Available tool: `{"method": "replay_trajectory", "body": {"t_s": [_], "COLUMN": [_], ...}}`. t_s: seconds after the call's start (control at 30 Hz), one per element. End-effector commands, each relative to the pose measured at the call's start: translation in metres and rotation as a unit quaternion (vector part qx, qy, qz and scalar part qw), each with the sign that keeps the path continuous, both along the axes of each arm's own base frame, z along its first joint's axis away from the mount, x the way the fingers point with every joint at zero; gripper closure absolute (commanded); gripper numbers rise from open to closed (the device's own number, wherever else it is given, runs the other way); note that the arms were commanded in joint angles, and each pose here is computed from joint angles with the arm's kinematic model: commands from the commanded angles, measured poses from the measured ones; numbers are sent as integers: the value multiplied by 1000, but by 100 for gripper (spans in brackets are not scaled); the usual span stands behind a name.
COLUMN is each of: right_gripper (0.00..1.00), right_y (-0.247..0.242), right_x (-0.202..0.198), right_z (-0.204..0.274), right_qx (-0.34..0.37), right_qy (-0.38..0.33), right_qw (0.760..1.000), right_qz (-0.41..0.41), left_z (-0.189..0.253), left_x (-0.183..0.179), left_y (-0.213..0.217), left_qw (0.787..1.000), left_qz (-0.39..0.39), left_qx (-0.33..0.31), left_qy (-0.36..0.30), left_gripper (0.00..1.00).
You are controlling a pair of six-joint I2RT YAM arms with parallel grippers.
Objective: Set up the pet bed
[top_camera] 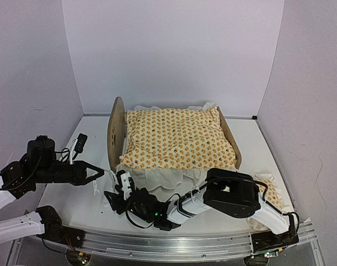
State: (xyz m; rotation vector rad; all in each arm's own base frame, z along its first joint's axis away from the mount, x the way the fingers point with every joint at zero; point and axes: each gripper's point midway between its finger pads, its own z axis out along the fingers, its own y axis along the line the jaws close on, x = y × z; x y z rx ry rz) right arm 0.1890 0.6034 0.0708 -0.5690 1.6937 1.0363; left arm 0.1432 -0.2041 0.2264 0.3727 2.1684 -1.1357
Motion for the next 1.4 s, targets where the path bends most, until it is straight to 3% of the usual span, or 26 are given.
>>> {"method": "replay_trajectory", "body": {"t_s": [0.0, 0.07, 0.13, 0.27, 0.4, 0.5, 0.63, 0.77, 0.9, 0.97, 1.07, 1.13, 1.2, 1.3, 1.37], "right_gripper": [46, 51, 62, 100, 100, 100, 100, 100, 100, 100, 100, 100, 100, 100, 100], "right_y": [13, 16, 17, 10, -27, -56, -74, -90, -102, -102, -98, -89, -83, -81, -79], "right_x": [16, 24, 26, 16, -17, -61, -84, -78, -50, -45, -39, -40, -42, -43, -46], "right_z": [8, 3, -1, 7, 21, 24, 16, 28, 53, 65, 70, 71, 79, 85, 89], "right_qx": [43, 44, 41, 26, -57, -104, -184, -203, -186, -178, -169, -160, -142, -131, -123], "right_qy": [-8, -7, -8, -9, 40, 86, 129, 101, 84, 69, 61, 63, 59, 52, 47], "right_qw": [998, 997, 996, 999, 997, 982, 952, 948, 959, 961, 961, 959, 959, 960, 959], "right_qz": [-45, -68, -74, -46, 28, 132, 210, 222, 198, 202, 208, 225, 237, 241, 251], "left_z": [61, 61, 61, 63, 53, 21, -15, -55, -92, -106, -112, -103, -82, -47, -35], "left_x": [-6, -7, -7, -6, -4, -6, -13, -29, -35, -34, -29, -19, -5, 15, 27], "left_y": [0, 1, 2, 5, 6, -1, -2, -4, 18, 34, 39, 36, 29, 3, -9], "left_qw": [996, 996, 996, 997, 998, 999, 995, 980, 958, 946, 941, 947, 959, 983, 989], "left_qz": [-13, -11, -9, 0, 14, 1, 1, -4, 62, 105, 121, 125, 125, 99, 101], "left_qx": [-64, -62, -62, -60, -49, -21, 4, 14, 71, 111, 132, 133, 114, 37, 4], "left_qy": [-65, -63, -61, -58, -32, 27, 97, 199, 270, 285, 286, 265, 226, 152, 109], "left_gripper": [100, 100, 100, 100, 100, 100, 100, 100, 99, 90, 66, 53, 31, 22, 23]}}
